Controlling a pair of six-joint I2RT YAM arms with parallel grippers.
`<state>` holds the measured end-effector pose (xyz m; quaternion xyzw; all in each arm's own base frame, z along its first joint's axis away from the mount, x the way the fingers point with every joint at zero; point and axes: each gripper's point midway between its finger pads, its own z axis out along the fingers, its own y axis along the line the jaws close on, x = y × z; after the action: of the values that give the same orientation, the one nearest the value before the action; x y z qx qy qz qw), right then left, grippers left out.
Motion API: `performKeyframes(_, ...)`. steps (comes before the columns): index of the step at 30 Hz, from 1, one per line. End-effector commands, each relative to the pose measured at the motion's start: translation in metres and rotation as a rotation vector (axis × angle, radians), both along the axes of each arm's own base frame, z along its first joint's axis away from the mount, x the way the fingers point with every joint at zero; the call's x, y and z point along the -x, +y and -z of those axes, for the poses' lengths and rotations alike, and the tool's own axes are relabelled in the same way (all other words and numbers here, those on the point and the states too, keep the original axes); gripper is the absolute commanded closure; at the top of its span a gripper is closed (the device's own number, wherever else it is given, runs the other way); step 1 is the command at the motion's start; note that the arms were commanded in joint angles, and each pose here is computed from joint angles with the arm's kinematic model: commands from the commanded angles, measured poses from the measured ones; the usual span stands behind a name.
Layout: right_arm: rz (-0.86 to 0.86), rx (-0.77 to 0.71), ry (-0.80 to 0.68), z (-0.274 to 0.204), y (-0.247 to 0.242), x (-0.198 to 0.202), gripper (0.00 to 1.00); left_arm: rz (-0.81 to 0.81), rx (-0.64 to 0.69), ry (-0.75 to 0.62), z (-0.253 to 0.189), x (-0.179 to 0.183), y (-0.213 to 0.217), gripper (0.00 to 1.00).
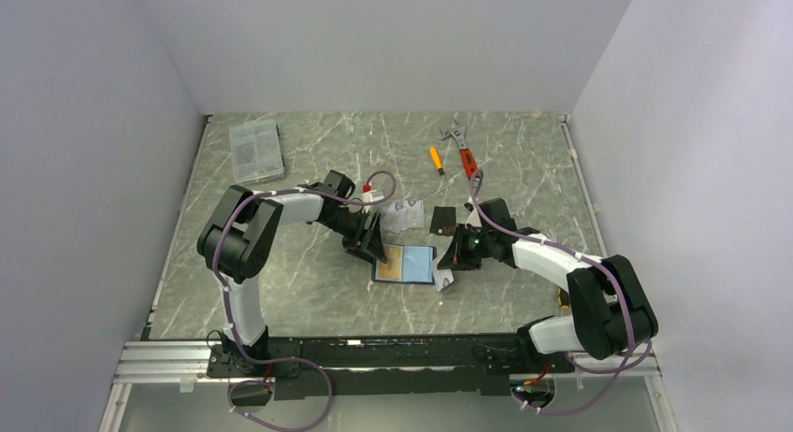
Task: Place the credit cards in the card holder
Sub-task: Turn over the card slot in the card holder.
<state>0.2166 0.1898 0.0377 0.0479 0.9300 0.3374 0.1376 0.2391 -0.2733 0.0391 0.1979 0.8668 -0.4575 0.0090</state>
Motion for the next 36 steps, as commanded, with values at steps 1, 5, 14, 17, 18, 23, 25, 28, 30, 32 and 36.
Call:
performKeyframes(1, -0.011, -0.015, -0.026, -0.003, 0.002, -0.001, 1.00, 0.016, 0.046, -0.002, -0.005, -0.004, -0.009, 0.37)
performKeyframes(5, -0.023, -0.027, -0.022, -0.001, 0.004, 0.001, 1.00, 0.017, 0.042, -0.019, -0.009, -0.009, -0.010, 0.49)
performKeyframes(14, -0.057, -0.050, -0.037, -0.006, 0.009, -0.001, 1.00, 0.011, -0.003, -0.068, -0.009, -0.026, -0.010, 0.74)
performKeyframes(17, -0.064, -0.061, -0.038, -0.006, 0.011, -0.001, 1.00, 0.012, -0.011, -0.071, -0.007, -0.027, -0.010, 0.73)
performKeyframes(18, -0.066, -0.067, -0.039, -0.006, 0.011, -0.001, 1.00, 0.013, -0.015, -0.073, -0.007, -0.028, -0.010, 0.73)
performKeyframes(23, -0.071, -0.086, -0.047, -0.009, 0.014, -0.002, 1.00, 0.019, -0.020, -0.069, -0.005, -0.027, -0.009, 0.74)
performKeyframes(25, -0.076, -0.095, -0.050, -0.010, 0.016, -0.002, 1.00, 0.022, -0.021, -0.073, -0.005, -0.027, -0.009, 0.74)
performKeyframes(28, -0.075, -0.100, -0.058, -0.014, 0.017, -0.004, 1.00, 0.026, -0.018, -0.081, -0.006, -0.027, -0.009, 0.75)
performKeyframes(30, -0.073, -0.095, -0.063, -0.016, 0.016, -0.005, 1.00, 0.027, -0.017, -0.082, -0.007, -0.026, -0.008, 0.75)
performKeyframes(32, -0.068, -0.097, -0.074, -0.020, 0.016, -0.007, 1.00, 0.030, -0.017, -0.088, -0.008, -0.026, -0.008, 0.76)
performKeyframes(36, -0.070, -0.128, -0.116, -0.036, 0.021, -0.013, 1.00, 0.034, -0.009, -0.099, -0.011, -0.027, -0.008, 0.76)
